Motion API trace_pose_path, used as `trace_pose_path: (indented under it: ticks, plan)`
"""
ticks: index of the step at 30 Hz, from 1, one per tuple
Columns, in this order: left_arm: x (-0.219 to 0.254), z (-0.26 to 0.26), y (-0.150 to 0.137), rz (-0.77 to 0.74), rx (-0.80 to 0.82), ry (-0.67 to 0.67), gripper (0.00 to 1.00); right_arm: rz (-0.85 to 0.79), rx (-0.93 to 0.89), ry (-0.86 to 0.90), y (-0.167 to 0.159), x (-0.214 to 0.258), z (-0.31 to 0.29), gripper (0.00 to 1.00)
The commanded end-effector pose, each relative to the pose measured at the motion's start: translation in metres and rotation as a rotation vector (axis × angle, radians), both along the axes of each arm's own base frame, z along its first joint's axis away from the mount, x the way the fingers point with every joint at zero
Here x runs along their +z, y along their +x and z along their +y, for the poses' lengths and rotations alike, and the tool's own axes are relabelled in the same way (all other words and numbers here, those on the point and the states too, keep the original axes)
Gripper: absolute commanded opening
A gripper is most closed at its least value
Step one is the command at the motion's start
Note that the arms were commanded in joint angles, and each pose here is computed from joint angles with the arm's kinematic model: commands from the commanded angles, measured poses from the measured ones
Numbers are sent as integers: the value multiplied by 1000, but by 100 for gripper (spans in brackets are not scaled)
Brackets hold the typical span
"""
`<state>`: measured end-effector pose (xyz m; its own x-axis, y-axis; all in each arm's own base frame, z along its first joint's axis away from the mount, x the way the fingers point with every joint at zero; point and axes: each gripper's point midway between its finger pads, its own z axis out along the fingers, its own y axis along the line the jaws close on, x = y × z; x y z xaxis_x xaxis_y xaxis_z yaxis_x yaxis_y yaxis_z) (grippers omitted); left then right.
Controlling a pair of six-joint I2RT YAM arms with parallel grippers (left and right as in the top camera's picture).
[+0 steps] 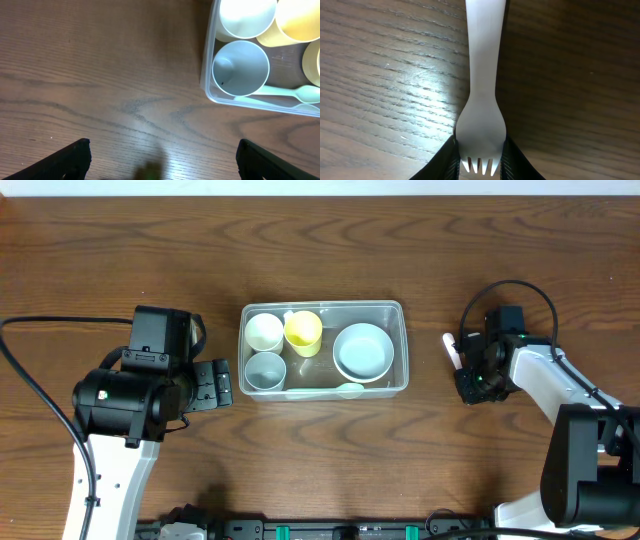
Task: Pack container
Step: 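Carry the white fork with the right gripper into the container, release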
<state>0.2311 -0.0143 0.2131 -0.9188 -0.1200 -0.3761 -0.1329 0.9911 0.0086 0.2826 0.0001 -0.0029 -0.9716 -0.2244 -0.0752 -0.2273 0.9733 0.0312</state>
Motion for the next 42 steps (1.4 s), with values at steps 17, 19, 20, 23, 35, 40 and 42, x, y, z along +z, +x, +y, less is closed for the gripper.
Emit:
trace_pose_path:
  ticks: [17,19,20,23,35,40,42]
  plan:
    - [-2,2,1,2,23,-1,93,-562,602,160,30,217,156,1]
    - [-2,2,1,1,23,-1,93,-554,736,167,17,212,183,1]
    - [-2,2,1,1,23,-1,93,-551,801,167,11,210,194,1]
    - [-2,2,1,1,24,-1,93,-539,1021,158,-8,198,227,1]
    - [-2,2,1,1,24,-2,93,-363,1258,129,-14,122,263,1]
    - [-2,2,1,1,24,-2,93,-304,1259,123,-14,103,263,1]
    - [-2,2,1,1,24,-2,94,-299,1257,112,-13,101,261,2]
